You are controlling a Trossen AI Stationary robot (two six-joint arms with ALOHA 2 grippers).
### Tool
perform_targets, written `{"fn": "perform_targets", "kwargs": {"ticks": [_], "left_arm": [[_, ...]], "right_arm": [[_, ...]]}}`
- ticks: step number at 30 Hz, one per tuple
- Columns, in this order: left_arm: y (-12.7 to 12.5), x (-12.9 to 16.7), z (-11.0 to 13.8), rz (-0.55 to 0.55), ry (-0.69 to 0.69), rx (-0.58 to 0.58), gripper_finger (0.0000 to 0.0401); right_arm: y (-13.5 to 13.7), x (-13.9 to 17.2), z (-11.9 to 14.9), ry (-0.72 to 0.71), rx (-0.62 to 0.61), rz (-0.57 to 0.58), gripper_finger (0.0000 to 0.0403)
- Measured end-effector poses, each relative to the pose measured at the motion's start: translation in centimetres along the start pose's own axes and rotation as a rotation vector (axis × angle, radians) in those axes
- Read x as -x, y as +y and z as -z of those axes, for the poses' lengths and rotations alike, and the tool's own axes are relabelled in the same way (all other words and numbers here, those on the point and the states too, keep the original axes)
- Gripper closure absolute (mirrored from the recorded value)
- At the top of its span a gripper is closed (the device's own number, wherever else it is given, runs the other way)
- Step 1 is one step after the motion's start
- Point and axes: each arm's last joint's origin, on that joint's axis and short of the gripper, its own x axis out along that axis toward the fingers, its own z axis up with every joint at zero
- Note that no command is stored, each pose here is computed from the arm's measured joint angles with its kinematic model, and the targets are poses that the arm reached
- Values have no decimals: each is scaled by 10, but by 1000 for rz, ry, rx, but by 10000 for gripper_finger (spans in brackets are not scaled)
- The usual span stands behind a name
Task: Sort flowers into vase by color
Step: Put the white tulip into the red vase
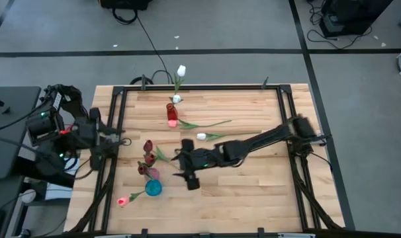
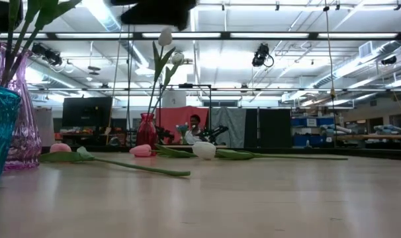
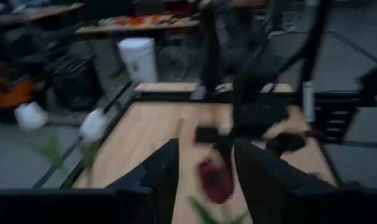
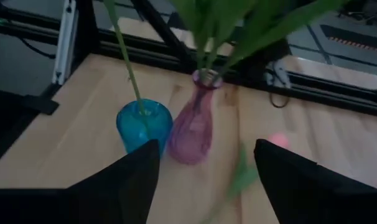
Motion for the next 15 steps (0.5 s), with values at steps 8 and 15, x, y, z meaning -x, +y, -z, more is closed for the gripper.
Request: {"fn": "perform_targets", "kwargs": {"ticks": [8,15], "left_arm": [[35,-3,13,-106,45,99,285],[39,-6,19,-119,55,97,301]], "right_arm": [[-31,43,54,83,-157,157,151],[-75,58,105,200,-309,288,170]]}}
